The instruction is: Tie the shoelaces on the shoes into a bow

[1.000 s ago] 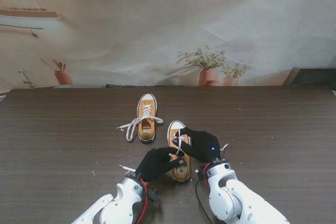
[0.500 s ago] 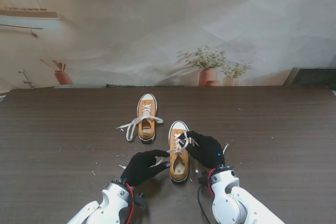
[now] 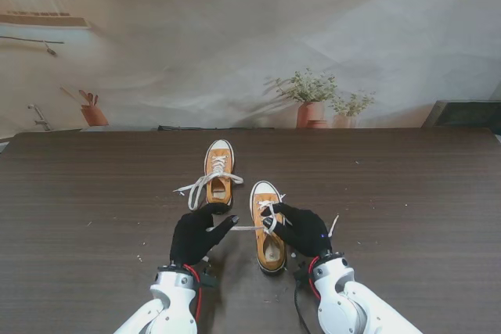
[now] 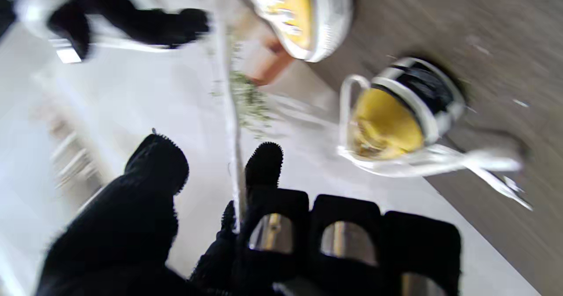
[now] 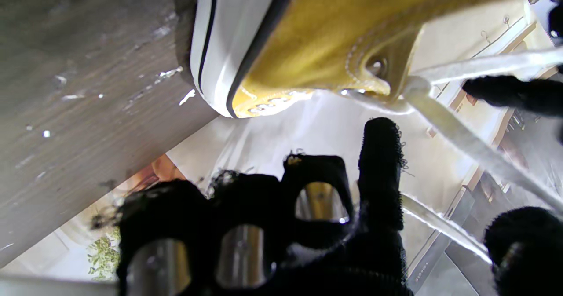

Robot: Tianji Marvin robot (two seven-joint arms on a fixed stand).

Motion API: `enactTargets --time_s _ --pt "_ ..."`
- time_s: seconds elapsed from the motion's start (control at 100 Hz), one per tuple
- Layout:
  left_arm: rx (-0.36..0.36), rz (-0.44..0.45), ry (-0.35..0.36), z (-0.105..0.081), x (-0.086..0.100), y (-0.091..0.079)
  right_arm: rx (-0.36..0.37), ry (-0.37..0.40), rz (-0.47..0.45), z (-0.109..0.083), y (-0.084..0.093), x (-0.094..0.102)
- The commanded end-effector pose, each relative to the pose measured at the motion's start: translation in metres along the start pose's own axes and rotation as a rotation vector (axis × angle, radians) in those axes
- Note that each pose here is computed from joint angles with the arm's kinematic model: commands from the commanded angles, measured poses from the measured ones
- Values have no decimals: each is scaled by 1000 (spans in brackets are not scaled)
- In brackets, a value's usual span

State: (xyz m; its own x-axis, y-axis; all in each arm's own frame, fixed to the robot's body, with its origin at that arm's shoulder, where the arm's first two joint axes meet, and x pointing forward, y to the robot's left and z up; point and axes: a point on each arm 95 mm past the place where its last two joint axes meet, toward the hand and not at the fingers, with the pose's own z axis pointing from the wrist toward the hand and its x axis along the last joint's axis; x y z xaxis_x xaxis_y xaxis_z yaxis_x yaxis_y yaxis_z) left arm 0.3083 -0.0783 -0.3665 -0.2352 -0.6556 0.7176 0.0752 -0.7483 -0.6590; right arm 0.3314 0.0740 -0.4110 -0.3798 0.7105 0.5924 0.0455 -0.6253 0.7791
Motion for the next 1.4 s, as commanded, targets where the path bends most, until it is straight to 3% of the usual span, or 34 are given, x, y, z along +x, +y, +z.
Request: enactTargets --time_s 0.0,0.09,0.2,0.43,0.57,0.7,0.9,1.1,1.28,1.39 --pt "-25 24 4 10 7 -4 5 7 5 -1 2 1" --pt "-62 237 -19 12 9 -13 -2 5 10 -1 5 1" --pt "-253 409 -72 7 15 -23 -5 4 8 -2 8 0" --pt "-645 446 -136 -1 24 -35 -19 -10 23 -3 11 1" --pt "-777 472 -188 -5 23 -44 -26 -11 21 -3 13 0" --pt "-849 479 -241 -8 21 -50 -32 -8 21 -3 14 1" --pt "-983 312 -269 -10 22 -49 -31 -5 19 -4 13 2" --pt "-1064 241 -268 -10 22 -45 -32 -10 15 -4 14 2" --pt "-1117 -65 -319 -10 18 -35 -29 -9 13 -4 13 3" --pt "-1111 -185 -351 -13 17 -30 -25 -7 11 -5 13 4"
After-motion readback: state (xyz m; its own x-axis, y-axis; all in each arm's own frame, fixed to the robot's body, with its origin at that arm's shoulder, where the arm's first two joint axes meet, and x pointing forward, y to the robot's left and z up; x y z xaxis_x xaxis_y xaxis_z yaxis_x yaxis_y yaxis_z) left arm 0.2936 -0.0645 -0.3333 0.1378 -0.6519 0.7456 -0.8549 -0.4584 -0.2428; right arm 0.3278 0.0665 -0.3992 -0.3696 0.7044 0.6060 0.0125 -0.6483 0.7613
